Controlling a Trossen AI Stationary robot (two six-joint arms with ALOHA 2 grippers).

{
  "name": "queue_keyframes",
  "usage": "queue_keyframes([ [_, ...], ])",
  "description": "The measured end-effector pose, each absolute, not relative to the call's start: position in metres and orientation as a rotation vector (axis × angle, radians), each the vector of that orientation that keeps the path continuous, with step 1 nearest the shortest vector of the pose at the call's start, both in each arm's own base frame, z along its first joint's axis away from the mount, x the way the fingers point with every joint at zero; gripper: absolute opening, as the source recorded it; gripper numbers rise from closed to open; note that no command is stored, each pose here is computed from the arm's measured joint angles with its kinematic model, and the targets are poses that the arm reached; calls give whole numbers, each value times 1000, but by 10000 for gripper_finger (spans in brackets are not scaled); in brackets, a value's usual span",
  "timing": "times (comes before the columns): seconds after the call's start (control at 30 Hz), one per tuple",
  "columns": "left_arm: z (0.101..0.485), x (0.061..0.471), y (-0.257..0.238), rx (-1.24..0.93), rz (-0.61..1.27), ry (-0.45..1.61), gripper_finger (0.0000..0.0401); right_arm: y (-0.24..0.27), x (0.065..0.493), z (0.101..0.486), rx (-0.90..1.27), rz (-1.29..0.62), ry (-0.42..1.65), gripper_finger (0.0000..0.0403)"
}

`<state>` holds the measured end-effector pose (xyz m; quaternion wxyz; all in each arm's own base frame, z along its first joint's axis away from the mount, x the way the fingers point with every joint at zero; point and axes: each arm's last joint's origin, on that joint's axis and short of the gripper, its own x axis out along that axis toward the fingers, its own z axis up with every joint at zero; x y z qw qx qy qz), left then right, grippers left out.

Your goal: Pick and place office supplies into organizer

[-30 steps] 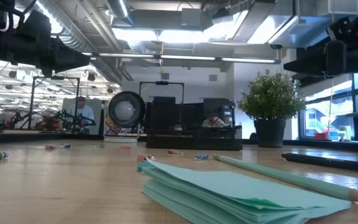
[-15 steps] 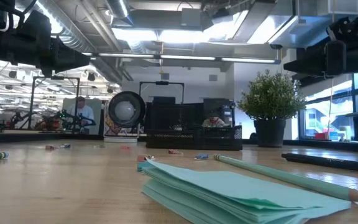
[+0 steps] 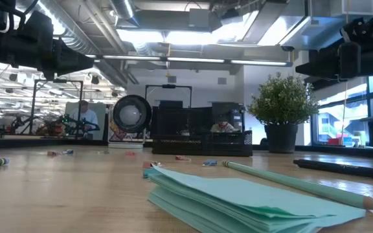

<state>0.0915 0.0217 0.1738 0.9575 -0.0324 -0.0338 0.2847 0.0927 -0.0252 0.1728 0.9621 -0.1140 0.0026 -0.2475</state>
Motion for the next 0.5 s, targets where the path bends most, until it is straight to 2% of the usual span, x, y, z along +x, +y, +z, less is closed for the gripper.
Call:
queue_keyframes([
  [0.5,174,92,22,-66,577,-69,98,-25,93,173,-262,-502,13,129],
])
